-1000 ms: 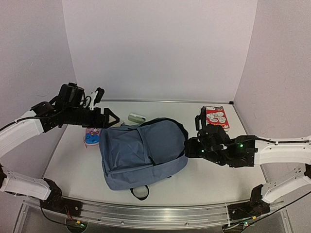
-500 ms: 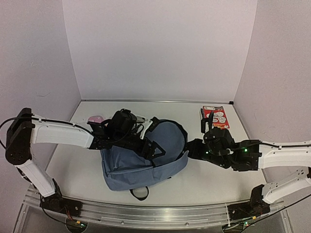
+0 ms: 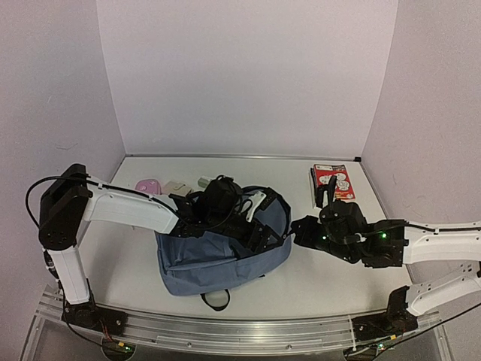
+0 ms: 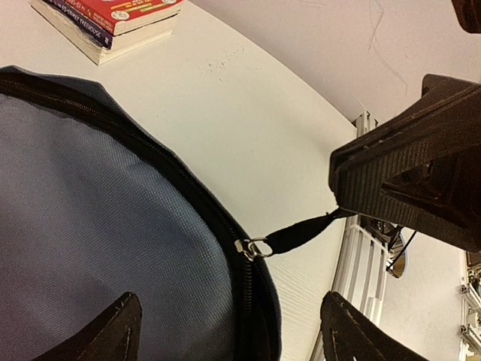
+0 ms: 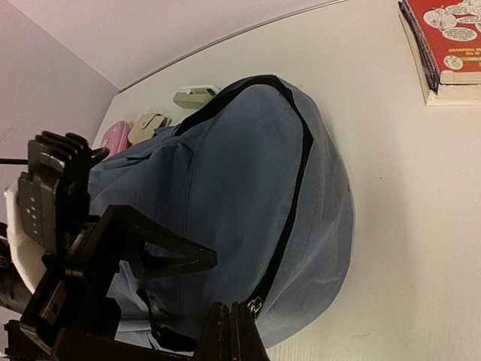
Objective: Pack the student bag
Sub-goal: Unzip the student bag at the center of the board.
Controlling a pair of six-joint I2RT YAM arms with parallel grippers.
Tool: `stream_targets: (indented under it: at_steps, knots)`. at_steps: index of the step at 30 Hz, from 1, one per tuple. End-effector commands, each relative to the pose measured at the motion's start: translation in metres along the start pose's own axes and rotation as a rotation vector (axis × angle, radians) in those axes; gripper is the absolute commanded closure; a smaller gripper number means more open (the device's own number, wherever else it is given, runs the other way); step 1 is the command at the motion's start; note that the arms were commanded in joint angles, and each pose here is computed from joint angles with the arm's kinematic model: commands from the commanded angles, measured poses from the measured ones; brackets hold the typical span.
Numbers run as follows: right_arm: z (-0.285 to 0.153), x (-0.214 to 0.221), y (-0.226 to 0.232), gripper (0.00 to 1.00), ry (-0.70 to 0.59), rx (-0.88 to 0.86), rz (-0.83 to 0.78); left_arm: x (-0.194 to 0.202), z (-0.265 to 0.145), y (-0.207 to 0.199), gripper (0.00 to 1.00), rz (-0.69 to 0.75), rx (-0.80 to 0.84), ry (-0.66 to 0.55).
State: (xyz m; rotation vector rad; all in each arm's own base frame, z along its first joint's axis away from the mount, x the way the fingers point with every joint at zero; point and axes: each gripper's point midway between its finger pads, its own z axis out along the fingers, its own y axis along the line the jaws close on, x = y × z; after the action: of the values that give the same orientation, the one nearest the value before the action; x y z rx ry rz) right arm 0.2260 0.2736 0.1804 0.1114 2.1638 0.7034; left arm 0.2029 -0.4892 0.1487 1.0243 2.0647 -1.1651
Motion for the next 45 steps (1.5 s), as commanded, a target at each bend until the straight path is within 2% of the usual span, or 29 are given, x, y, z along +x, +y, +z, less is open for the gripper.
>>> stream_targets:
  at_steps: [1, 9, 18, 25, 45]
  knots:
    - [-0.005, -0.013, 0.0, 1.0, -0.059, -0.009, 0.038, -0.019, 0.008, -0.008, 0.22, 0.017, 0.01, -0.053]
    - [-0.001, -0.01, -0.003, 1.0, -0.057, 0.011, 0.031, -0.013, 0.019, -0.008, 0.39, 0.016, 0.003, -0.035]
    - [-0.001, -0.015, -0.006, 1.0, -0.085, 0.031, 0.035, -0.006, 0.029, -0.008, 0.75, -0.003, 0.012, 0.003]
    - [0.002, -0.017, -0.013, 1.0, -0.101, 0.06, 0.043, 0.002, 0.03, -0.013, 0.98, -0.031, 0.028, 0.019]
    - [0.027, -0.039, -0.026, 1.0, -0.108, 0.138, 0.01, 0.063, 0.007, -0.026, 1.0, -0.147, 0.035, 0.142]
